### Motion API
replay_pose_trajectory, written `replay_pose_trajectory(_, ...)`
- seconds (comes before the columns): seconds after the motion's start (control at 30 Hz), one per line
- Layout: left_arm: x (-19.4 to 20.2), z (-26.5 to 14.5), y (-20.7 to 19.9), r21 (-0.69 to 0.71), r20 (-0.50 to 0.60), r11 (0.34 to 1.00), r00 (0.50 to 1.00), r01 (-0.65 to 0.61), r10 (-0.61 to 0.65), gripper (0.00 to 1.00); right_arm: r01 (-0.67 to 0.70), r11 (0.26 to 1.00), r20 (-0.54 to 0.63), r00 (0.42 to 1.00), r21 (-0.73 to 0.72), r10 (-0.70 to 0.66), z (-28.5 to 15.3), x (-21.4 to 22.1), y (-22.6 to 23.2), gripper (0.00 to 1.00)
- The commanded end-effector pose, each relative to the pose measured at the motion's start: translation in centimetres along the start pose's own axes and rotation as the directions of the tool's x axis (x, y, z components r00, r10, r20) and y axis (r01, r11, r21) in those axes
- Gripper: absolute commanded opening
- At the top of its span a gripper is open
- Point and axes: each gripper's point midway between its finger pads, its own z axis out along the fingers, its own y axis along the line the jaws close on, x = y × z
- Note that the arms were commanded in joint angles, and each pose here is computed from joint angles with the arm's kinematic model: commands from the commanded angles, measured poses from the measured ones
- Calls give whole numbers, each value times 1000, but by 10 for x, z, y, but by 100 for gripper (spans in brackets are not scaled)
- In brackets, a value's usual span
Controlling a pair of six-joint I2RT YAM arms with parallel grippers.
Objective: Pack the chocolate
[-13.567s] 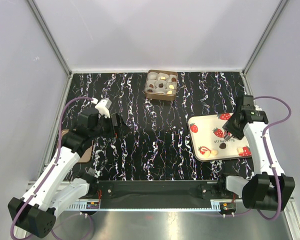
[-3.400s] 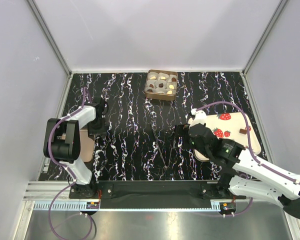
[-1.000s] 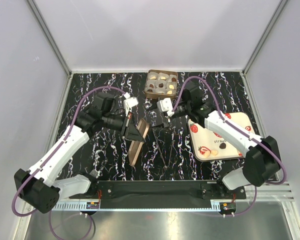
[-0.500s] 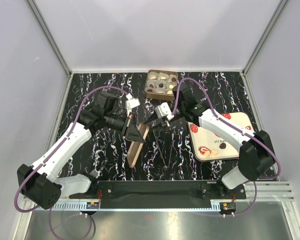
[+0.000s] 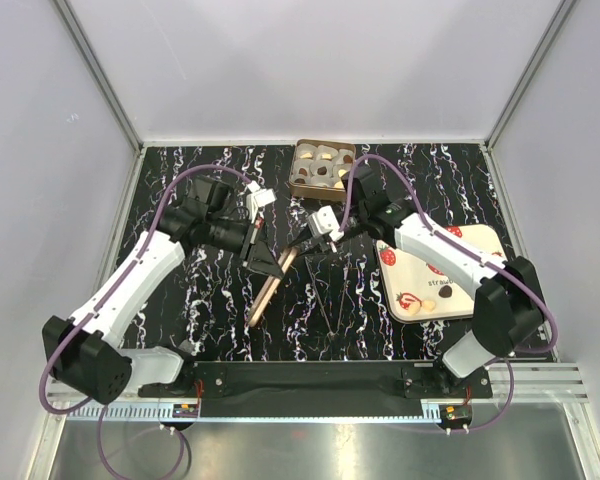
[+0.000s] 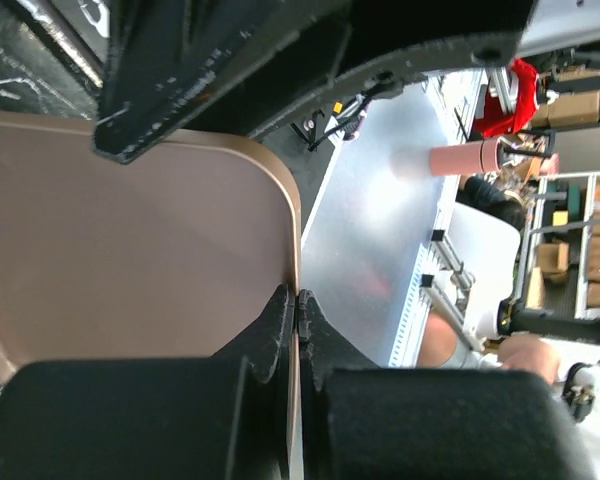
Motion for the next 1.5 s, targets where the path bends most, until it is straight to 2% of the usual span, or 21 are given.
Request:
replay_pose_trajectory(0.0,-50,-7,21,-123,121,985,983,-121,136,0,-30,995,96,995,-99,40,11,-28,20,1)
replay_pose_trajectory(0.1,-54,-5,28,-140,112,984,985,-113,129,0,-60,992,92,993,-110,71,13,-26,19,0)
replay_pose_trajectory(0.33,-62,-10,68,-331,104,939,985,-95,136,0,-113,981,110,985,-159,131,16,-24,23,0)
replay_pose_trajectory(0.5,-64,-10,84,-386,102,918,985,-92,142,0,-126,976,119,982,-179,148,20,-17,23,6)
replay_pose_trajectory(0.63,-64,-10,94,-420,97,903,986,-84,137,0,-152,966,141,973,-209,183,20,-22,23,0)
replay_pose_trajectory(0.8,-72,-15,107,-487,140,872,981,-50,134,0,-191,952,185,954,-239,237,18,-22,17,0)
replay_pose_trajectory(0.9,-85,-25,108,-522,209,853,969,-5,134,15,-199,947,195,948,-254,251,20,-18,16,0)
replay_pose_trajectory(0.93,-94,-30,109,-531,249,847,959,17,137,29,-224,939,207,937,-262,282,18,-22,14,0)
replay_pose_trajectory(0.97,-100,-34,108,-542,272,840,951,26,146,32,-212,943,224,936,-256,271,19,-14,11,0)
replay_pose_trajectory(1.03,-115,-48,105,-553,330,831,929,50,165,36,-253,934,247,916,-254,316,13,-18,7,0)
replay_pose_trajectory(1.07,-121,-53,105,-557,350,829,921,58,170,39,-215,948,268,923,-234,275,16,-4,2,0)
replay_pose_trajectory(1.1,-127,-58,104,-557,373,827,912,71,173,40,-275,932,283,898,-234,336,12,-17,-1,0)
replay_pose_trajectory(1.13,-135,-67,102,-561,398,824,898,79,185,41,-270,942,313,894,-199,322,8,-9,-13,0)
replay_pose_trajectory(1.17,-140,-71,101,-567,413,819,890,87,191,46,-329,922,315,869,-205,381,10,0,-16,0)
replay_pose_trajectory(1.3,-159,-109,107,-629,509,760,826,165,241,49,-343,924,345,857,-171,382,7,14,-26,0)
replay_pose_trajectory(1.4,-161,-141,119,-664,583,700,768,263,265,54,-361,918,342,852,-166,397,4,21,-31,0)
replay_pose_trajectory(1.47,-155,-154,131,-673,607,672,748,307,267,54,-362,918,343,852,-162,396,4,23,-33,0)
